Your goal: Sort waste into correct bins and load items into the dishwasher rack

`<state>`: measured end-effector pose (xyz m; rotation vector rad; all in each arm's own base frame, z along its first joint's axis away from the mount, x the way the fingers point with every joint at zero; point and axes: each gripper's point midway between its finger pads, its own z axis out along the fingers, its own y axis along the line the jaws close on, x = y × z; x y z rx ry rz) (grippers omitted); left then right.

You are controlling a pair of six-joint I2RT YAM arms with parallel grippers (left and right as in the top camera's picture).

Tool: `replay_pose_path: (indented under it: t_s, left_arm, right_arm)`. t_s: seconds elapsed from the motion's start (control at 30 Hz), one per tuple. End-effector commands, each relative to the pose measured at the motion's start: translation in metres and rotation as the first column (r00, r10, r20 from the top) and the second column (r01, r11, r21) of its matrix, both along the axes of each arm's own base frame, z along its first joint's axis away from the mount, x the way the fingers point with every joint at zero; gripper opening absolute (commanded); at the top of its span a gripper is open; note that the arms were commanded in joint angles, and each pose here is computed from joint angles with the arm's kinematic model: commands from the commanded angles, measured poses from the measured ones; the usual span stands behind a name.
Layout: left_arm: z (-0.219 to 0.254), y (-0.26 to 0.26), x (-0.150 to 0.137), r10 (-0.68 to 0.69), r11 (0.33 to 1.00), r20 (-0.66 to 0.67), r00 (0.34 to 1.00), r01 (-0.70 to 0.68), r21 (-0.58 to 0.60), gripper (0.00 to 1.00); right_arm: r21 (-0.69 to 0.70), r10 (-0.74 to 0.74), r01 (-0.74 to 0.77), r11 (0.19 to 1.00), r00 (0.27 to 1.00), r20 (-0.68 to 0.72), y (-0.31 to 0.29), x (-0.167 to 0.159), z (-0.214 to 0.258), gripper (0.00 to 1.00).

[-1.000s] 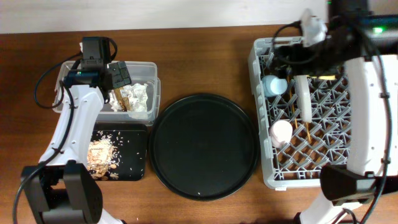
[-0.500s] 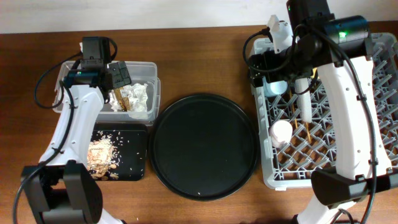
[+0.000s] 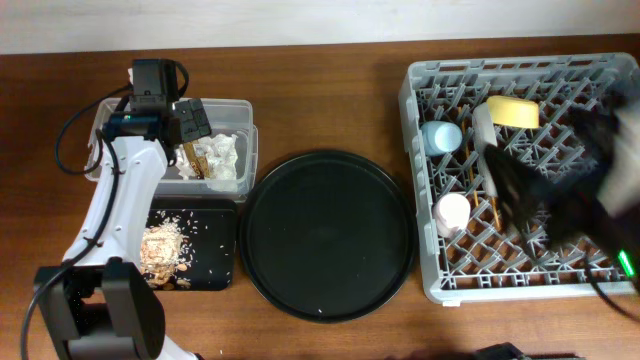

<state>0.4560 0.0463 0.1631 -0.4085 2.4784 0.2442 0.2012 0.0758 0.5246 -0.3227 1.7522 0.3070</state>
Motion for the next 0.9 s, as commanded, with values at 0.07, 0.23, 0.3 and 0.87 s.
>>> replay_pose_path:
  t_s: [0.07,0.23,0.3,0.87]
  left_arm:
    - [-0.006,0.002,0.000,-0.001,1.000,-0.014,1.000,0.001,0.002,0.99]
    - [-0.006,0.002,0.000,-0.001,1.000,-0.014,1.000,0.001,0.003,0.99]
    - [-0.006,0.002,0.000,-0.001,1.000,-0.014,1.000,0.001,0.003,0.99]
    - [-0.006,0.002,0.000,-0.001,1.000,-0.014,1.000,0.001,0.002,0.99]
  right_arm:
    - [0.039,-0.027,0.021,0.999,0.986,0.165,-0.008,-0.016,-0.070,0.99]
    - [0.081,-0.111,0.090,0.993,0.943,0.313,-0.024,-0.018,-0.163,0.99]
    - [0.098,-0.152,0.126,0.987,0.931,0.332,-0.031,-0.009,-0.201,0.99]
    - [0.137,-0.298,0.283,0.949,0.948,0.111,-0.056,0.044,-0.361,0.99]
